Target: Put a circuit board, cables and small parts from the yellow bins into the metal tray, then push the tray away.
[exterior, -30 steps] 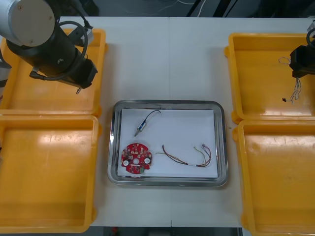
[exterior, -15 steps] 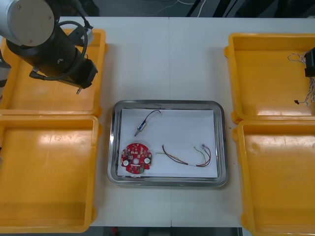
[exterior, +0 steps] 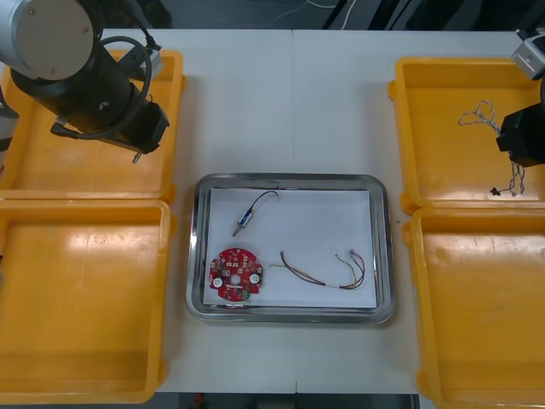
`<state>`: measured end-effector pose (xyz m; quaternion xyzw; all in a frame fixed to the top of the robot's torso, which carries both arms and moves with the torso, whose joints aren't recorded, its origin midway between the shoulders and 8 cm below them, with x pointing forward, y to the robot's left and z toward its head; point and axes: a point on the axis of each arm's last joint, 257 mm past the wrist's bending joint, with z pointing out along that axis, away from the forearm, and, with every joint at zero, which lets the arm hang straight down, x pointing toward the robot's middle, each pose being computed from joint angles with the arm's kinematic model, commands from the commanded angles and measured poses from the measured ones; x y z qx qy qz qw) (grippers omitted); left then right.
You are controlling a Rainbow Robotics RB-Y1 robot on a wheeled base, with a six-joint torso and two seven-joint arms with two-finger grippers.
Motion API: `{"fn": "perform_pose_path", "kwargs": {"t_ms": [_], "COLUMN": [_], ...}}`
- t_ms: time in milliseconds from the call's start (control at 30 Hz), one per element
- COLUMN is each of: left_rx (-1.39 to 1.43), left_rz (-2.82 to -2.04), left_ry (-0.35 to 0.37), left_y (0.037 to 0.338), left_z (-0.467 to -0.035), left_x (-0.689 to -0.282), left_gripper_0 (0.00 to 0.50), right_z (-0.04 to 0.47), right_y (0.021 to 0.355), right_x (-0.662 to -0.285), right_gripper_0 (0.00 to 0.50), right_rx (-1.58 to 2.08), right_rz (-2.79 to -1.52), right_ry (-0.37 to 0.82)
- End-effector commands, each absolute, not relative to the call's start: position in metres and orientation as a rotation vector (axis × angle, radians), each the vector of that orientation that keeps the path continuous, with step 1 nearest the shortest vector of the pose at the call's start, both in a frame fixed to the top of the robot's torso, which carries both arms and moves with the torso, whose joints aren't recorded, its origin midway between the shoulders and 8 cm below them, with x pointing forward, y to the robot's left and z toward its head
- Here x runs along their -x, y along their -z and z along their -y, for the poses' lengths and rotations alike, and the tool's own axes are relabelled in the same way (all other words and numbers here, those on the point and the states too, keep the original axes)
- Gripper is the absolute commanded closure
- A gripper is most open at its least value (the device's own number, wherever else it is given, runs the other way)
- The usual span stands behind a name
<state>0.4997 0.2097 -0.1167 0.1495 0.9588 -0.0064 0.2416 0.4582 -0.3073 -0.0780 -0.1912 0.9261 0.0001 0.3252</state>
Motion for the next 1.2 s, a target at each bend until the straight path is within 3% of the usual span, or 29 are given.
{"fn": "perform_pose_path", "kwargs": {"t_ms": [33, 533, 1200], "left_rx": [-0.335, -0.33, -0.33], "left_rz": [-2.6, -2.604, -2.608], "left_ry": [0.012, 0.015, 0.016], "left_y": [0.102, 0.103, 0.103], "left_z": [-0.225, -0.226, -0.227], "left_x": [-0.5, -0.499, -0.498], "left_gripper_0": [0.497, 0.5, 0.5], "right_z": [0.29, 0.198, 0.112], "right_y": [0.075, 0.12, 0.14], "right_x": [-0.441, -0.387, -0.419], "right_gripper_0": [0.5, 0.5, 0.5], "right_rx": [0.745, 1.427, 1.818], "right_rz": [-2.388, -2.237, -1.988], "right_ry": [0.11, 0.232, 0.332]}}
